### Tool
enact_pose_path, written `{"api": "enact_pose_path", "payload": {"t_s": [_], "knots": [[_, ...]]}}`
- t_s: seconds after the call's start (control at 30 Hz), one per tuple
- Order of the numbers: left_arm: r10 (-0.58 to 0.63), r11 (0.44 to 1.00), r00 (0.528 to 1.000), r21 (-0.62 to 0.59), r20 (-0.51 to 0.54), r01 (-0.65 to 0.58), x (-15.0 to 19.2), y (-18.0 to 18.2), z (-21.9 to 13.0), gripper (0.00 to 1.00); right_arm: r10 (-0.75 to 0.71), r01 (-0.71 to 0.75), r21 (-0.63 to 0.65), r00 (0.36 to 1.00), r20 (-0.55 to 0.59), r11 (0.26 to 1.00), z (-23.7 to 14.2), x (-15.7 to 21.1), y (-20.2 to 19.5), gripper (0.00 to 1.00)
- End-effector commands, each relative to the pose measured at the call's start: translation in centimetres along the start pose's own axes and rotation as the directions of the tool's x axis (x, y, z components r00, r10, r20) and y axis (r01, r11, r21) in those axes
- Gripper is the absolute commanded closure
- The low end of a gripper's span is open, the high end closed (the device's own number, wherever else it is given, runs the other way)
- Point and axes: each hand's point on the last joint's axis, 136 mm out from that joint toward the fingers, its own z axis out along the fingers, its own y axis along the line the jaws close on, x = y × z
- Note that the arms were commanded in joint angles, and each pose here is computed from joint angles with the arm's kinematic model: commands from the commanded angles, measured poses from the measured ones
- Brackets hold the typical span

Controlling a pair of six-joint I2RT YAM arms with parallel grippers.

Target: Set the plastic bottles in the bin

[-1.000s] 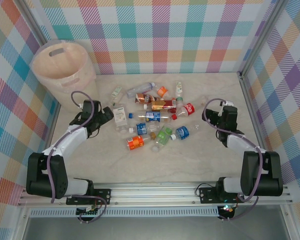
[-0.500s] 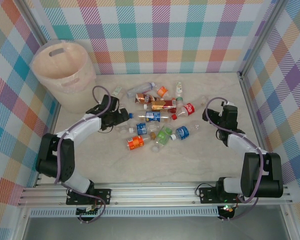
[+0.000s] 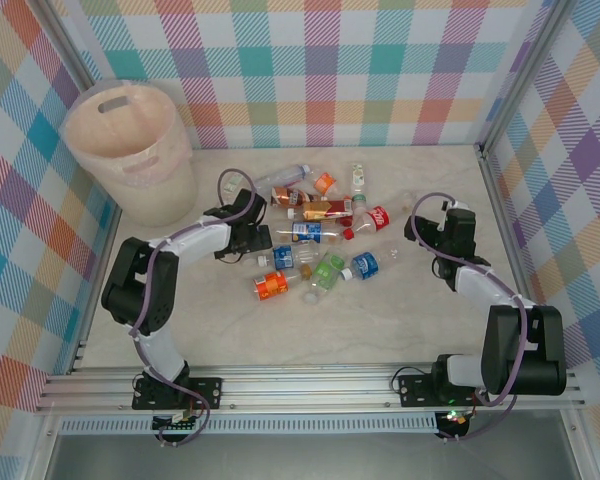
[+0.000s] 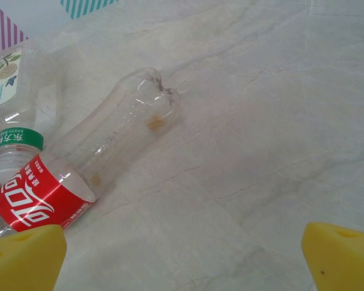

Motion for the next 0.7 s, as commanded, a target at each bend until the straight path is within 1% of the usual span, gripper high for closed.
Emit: {"api": "enact_pose_path", "payload": {"t_s": [0.0, 0.07, 0.13, 0.23, 0.33, 0.43, 0.5, 0.67], "knots": [[0.014, 1.0, 0.999, 0.011, -0.029, -0.013, -0.1, 0.5, 0.3, 0.0, -0.022, 0.022, -0.008, 0.999, 0.025, 1.0, -0.3, -1.4, 0.4, 0.0], [0.018, 0.999, 0.999, 0.041, -0.036, -0.017, -0.1, 0.0, 0.7, 0.0, -0.02, 0.02, -0.007, 0.999, 0.027, 1.0, -0.3, -1.5, 0.3, 0.0], [0.028, 0.999, 0.999, 0.044, -0.04, -0.026, -0.1, -0.3, 1.2, 0.02, -0.016, 0.016, -0.01, 0.999, 0.028, 1.0, -0.3, -1.5, 0.4, 0.0], [0.044, 0.998, 0.998, 0.051, -0.045, -0.041, -0.1, -0.7, 1.8, 0.09, -0.014, 0.015, -0.015, 0.999, 0.031, 1.0, -0.3, -1.8, 0.6, 0.0], [0.045, 0.997, 0.999, 0.062, -0.022, -0.043, -0.4, -0.7, 1.1, 0.14, -0.013, 0.014, -0.027, 0.999, 0.036, 1.0, -0.4, -2.2, 0.9, 0.0], [0.044, 0.998, 0.999, 0.05, 0.02, -0.044, -1.0, 0.0, -0.6, 0.16, -0.005, 0.007, -0.047, 0.999, 0.039, 0.999, -0.7, -2.5, 1.3, 0.0], [0.056, 0.997, 0.997, 0.055, 0.051, -0.058, -1.6, 0.3, -2.5, 0.17, 0.004, -0.002, -0.055, 1.0, 0.022, 0.999, -0.9, -2.4, 1.5, 0.0], [0.068, 0.987, 0.986, 0.134, 0.155, -0.089, -3.5, -0.2, -7.8, 0.21, 0.014, -0.015, -0.081, 1.0, -0.011, 0.997, -1.6, -2.4, 2.1, 0.0]]}}
